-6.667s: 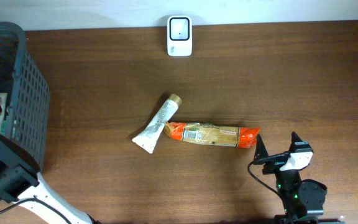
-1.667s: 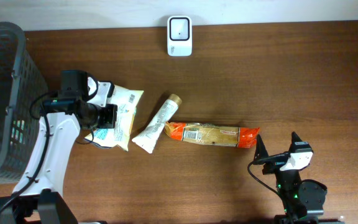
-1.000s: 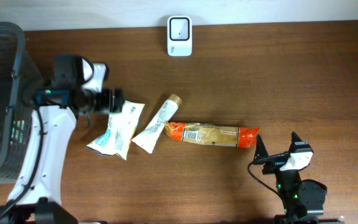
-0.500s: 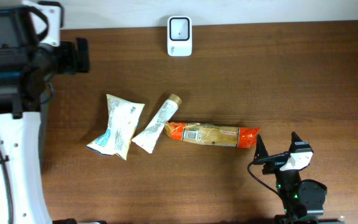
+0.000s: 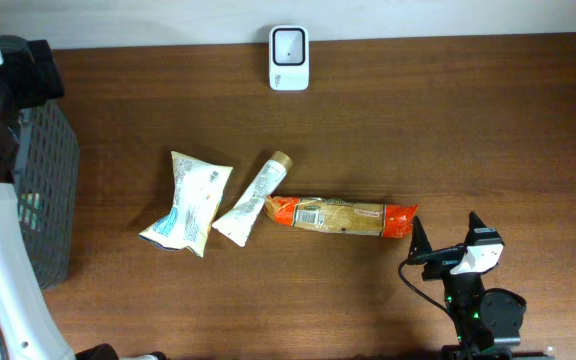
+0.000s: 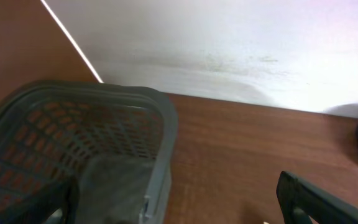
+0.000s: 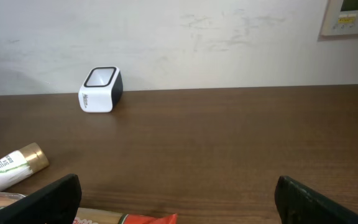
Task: Scan the item barcode
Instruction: 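Reach the left gripper into the basket and grasp the green-white packet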
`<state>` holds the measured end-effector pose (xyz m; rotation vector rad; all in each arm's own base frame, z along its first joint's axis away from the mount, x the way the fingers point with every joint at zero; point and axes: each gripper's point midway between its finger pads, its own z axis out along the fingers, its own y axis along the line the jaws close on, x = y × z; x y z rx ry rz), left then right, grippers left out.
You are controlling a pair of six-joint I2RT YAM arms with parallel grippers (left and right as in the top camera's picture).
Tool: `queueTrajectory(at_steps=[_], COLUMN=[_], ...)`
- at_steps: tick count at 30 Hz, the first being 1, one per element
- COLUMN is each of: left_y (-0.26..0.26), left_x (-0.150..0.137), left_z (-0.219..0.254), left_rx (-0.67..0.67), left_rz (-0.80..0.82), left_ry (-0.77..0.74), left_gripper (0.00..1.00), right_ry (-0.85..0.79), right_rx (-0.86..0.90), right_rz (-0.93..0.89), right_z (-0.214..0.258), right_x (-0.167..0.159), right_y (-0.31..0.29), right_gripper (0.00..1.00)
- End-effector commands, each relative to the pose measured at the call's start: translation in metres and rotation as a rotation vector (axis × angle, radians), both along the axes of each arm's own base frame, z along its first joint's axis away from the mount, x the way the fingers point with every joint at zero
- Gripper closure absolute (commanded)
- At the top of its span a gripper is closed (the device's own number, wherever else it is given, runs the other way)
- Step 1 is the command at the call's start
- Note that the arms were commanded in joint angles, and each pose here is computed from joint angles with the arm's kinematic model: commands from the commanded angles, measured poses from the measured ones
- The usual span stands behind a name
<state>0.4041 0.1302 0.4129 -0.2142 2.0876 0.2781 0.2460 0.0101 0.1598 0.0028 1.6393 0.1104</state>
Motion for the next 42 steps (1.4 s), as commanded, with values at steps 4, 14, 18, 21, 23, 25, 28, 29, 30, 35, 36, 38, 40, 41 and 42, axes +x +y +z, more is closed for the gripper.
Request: queueTrajectory(at_steps=[4,14,18,21,23,25,28,29,30,35,36,38,40,41,42], left_y=[0.012,0.046,0.057,0.073,0.079,0.084,0.093,0.094,0.095,0.100,0.101,0.102,0.104,0.108,0.111], left_x=[-0.005,-0.018,-0.019,-0.020,-0.020,-0.021,-0.026,-0.027,-0.028,-0.033,-0.034,-0.035,-0.034,-0.035,-0.035], left_z=[0.012,0.010,0.001,-0.013,-0.019,-0.022,-0.023,-0.024,-0.024,-0.026,-0.027,-0.027,-0.030,-0.033,-0.035], left_rx=[0.050,0.083,0.084,0.043,0.026,0.023,0.013,0.011,0.010,-0.002,0.001,0.005,0.003,0.000,-0.002], left_rz=[0.050,0.176,0.210,0.266,0.288,0.298,0.327,0.331,0.334,0.364,0.371,0.377,0.380,0.387,0.394], left_ry=[-0.018,0.002,0.033,0.057,0.068,0.077,0.075,0.077,0.080,0.085,0.090,0.093,0.098,0.104,0.111], left_gripper=[0.01,0.01,0.01,0.00,0.01,0.01,0.02,0.02,0.02,0.02,0.02,0.01,0.01,0.00,0.01], right_ry=[0.003,0.003,0.003,0.003,0.003,0.003,0.003,0.003,0.003,0.003,0.003,0.003,0.003,0.003,0.003], right_rx=[-0.004,-0.004,-0.004,-0.004,-0.004,-0.004,-0.004,-0.004,-0.004,-0.004,-0.004,-0.004,-0.004,-0.004,-0.004], right_rz=[-0.003,-0.003,-0.003,-0.003,-0.003,-0.003,-0.003,-0.003,-0.003,-0.003,-0.003,-0.003,-0.003,-0.003,-0.003], right_z=[-0.002,-0.002,-0.002,-0.002,-0.002,-0.002,-0.002,-0.002,-0.002,-0.002,-0.002,-0.002,-0.002,-0.002,-0.002], right_x=[0.000,0.000,0.000,0.000,0.000,0.000,0.000,0.000,0.000,0.000,0.000,0.000,0.000,0.000,0.000], right_y=[-0.001,-0.001,-0.001,-0.001,-0.001,-0.001,-0.001,-0.001,-0.001,-0.001,-0.001,-0.001,-0.001,-0.001,-0.001], right_gripper=[0.01,0.01,0.01,0.01,0.01,0.01,0.01,0.01,0.01,0.01,0.01,0.01,0.01,0.01,0.01])
